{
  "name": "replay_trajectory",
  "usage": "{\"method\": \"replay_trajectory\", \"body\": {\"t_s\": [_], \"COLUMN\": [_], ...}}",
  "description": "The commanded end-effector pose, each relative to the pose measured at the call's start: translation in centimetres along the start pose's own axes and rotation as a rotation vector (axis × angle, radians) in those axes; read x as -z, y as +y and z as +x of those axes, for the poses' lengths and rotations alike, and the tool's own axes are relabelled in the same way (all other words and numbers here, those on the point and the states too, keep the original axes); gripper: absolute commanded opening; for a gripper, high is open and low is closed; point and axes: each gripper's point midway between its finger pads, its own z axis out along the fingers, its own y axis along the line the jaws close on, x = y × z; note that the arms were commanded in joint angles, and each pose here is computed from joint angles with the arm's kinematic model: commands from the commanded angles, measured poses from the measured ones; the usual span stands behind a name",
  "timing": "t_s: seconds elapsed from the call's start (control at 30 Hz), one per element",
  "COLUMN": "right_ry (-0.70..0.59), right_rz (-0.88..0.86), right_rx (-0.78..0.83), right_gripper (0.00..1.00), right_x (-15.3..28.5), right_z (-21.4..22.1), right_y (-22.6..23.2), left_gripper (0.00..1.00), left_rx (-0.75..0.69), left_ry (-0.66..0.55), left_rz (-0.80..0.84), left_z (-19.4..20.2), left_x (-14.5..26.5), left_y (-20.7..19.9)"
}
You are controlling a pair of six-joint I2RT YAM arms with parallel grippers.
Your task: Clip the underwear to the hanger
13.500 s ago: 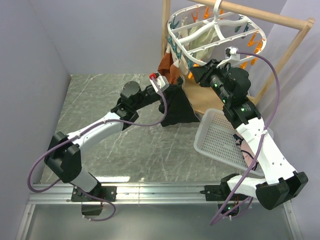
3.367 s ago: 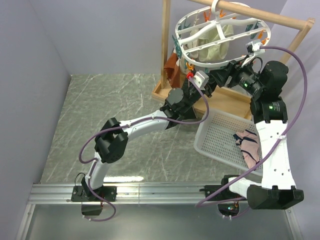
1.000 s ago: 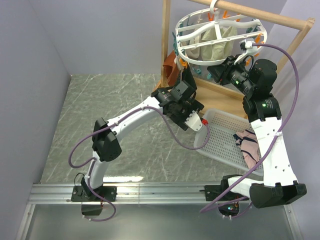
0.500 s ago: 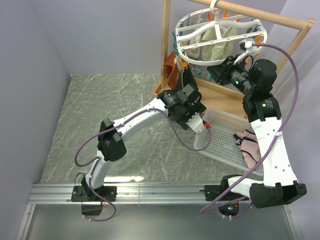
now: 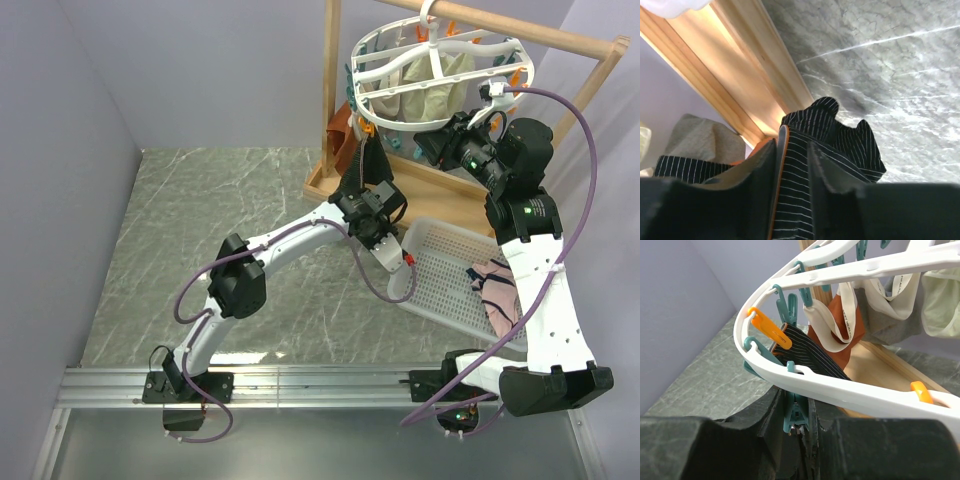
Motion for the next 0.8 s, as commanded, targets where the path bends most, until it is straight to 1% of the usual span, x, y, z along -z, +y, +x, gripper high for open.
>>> {"method": "replay_trajectory", "body": {"t_s": [0.0, 0.07, 0.1, 0.13, 0.17, 0.27, 0.33, 0.43, 0.5, 0.53, 0.63, 0.67, 0.73, 0.77], "right_ry": [-0.053, -0.052, -0.055, -0.054, -0.052, -0.051, -0.052, -0.056, -0.057, -0.055, -0.054, -0.055, -0.058, -0.056], "right_rz": [-0.012, -0.01, -0.011, -0.01, -0.01, -0.01, -0.012, -0.013, -0.008, -0.009, -0.007, -0.006, -0.005, -0.006], "right_rx": [0.025, 0.025, 0.026, 0.027, 0.026, 0.022, 0.022, 0.025, 0.026, 0.027, 0.027, 0.027, 0.028, 0.027], "right_gripper": [0.0, 0.0, 0.0, 0.0, 0.0, 0.0, 0.0, 0.0, 0.0, 0.0, 0.0, 0.0, 0.0, 0.0], "right_x": [0.6, 0.6, 0.6, 0.6, 0.6, 0.6, 0.6, 0.7, 0.7, 0.7, 0.6, 0.6, 0.6, 0.5], "right_z": [-1.9, -1.8, -1.9, -1.8, -1.8, -1.7, -1.7, -1.8, -1.9, -1.8, -1.7, -1.8, -1.8, -1.8], "right_y": [0.9, 0.9, 0.9, 0.9, 0.9, 0.8, 0.9, 0.9, 0.8, 0.8, 0.8, 0.7, 0.7, 0.8], "left_gripper": [0.35, 0.3, 0.32, 0.38, 0.56, 0.76, 0.77, 0.72, 0.62, 0.53, 0.35, 0.24, 0.11, 0.01], "left_rx": [-0.006, -0.009, -0.007, -0.007, -0.008, -0.026, -0.028, -0.021, -0.029, -0.032, -0.036, -0.034, -0.019, -0.01], "left_ry": [0.016, -0.01, -0.024, -0.041, -0.057, -0.034, -0.008, 0.019, 0.034, 0.033, 0.018, -0.002, -0.034, -0.075], "left_rz": [-0.073, -0.086, -0.098, -0.101, -0.101, -0.111, -0.103, -0.097, -0.102, -0.099, -0.105, -0.112, -0.135, -0.15], "left_z": [0.5, 0.1, 0.0, -0.3, -0.5, -0.1, 0.5, 1.4, 1.9, 2.0, 1.7, 1.4, 1.0, 0.4], "left_x": [2.5, 3.3, 4.1, 4.4, 4.6, 5.0, 5.0, 5.0, 5.2, 5.2, 5.3, 5.3, 5.8, 6.1], "left_y": [2.2, 2.5, 2.7, 2.8, 2.7, 2.6, 2.6, 3.0, 3.1, 3.1, 3.2, 3.3, 3.8, 4.1]}}
